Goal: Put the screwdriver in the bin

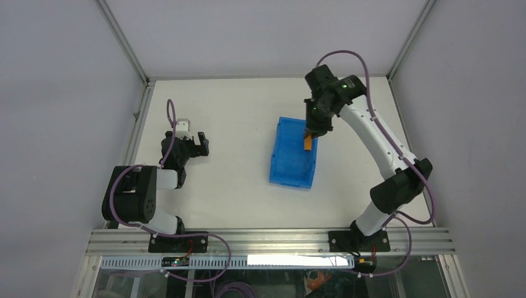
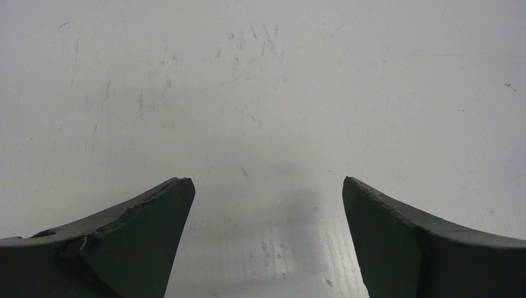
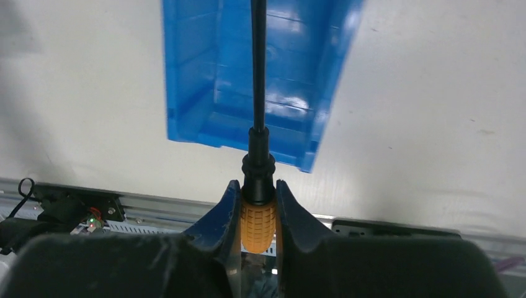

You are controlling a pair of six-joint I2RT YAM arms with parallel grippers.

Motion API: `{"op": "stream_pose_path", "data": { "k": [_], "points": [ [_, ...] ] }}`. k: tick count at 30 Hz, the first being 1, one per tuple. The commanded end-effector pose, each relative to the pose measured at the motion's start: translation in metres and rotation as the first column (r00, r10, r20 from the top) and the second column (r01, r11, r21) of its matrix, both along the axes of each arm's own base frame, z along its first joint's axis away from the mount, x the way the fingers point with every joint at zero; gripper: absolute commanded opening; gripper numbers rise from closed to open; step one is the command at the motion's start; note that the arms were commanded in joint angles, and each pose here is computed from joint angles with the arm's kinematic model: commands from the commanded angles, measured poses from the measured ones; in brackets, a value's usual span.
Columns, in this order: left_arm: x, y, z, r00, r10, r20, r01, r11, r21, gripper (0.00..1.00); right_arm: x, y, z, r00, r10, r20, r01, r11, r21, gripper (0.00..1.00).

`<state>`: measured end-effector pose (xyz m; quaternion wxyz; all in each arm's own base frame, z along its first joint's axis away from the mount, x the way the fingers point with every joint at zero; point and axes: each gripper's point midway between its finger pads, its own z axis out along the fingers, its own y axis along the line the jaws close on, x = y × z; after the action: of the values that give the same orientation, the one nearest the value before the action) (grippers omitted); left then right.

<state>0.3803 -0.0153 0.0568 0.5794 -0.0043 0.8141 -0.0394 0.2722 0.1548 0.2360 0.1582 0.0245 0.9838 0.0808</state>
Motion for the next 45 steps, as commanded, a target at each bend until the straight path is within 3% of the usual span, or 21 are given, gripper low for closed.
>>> {"op": "stream_pose_path", "data": {
  "k": [1,6,10,18,23,31,41,43,45],
  "points": [
    [0.013,-0.003,0.023,0.996,-0.015,0.087,0.016,1.000,-0.008,0.99,0.021,0.054,0.005,0.996,0.051,0.071,-0.054,0.998,0.040,0.00],
    [0.013,-0.003,0.023,0.996,-0.015,0.087,0.016,1.000,-0.008,0.99,0.023,0.076,-0.029,0.997,0.072,0.035,-0.072,0.997,-0.011,0.00],
    [0.013,-0.003,0.023,0.996,-0.015,0.086,0.016,1.000,-0.008,0.99,0.021,0.094,-0.075,0.997,0.075,-0.012,-0.075,0.997,0.021,0.00],
    [0.013,-0.003,0.023,0.996,-0.015,0.087,0.016,1.000,-0.007,0.99,0.017,0.086,-0.161,0.995,0.031,-0.097,-0.039,0.995,-0.087,0.00],
    [0.013,-0.003,0.023,0.996,-0.015,0.087,0.016,1.000,-0.008,0.99,0.019,0.081,-0.186,0.995,0.002,-0.102,-0.016,0.991,-0.136,0.00],
    [0.013,-0.003,0.023,0.996,-0.015,0.085,0.015,1.000,-0.007,0.99,0.022,0.073,-0.177,0.998,-0.025,-0.054,0.015,0.986,-0.169,0.42],
    [0.013,-0.003,0.023,0.996,-0.015,0.087,0.016,1.000,-0.007,0.99,0.028,0.064,-0.094,0.994,0.011,0.106,0.005,0.989,-0.147,0.49],
    [0.013,-0.003,0.023,0.996,-0.015,0.086,0.016,1.000,-0.008,0.99,0.027,0.063,-0.072,0.987,0.040,0.154,-0.022,0.993,-0.115,0.64],
    [0.013,-0.003,0.024,0.996,-0.015,0.087,0.015,1.000,-0.007,0.99,0.025,0.062,-0.051,0.975,0.078,0.210,-0.061,0.995,-0.084,0.95]
  ]
}}
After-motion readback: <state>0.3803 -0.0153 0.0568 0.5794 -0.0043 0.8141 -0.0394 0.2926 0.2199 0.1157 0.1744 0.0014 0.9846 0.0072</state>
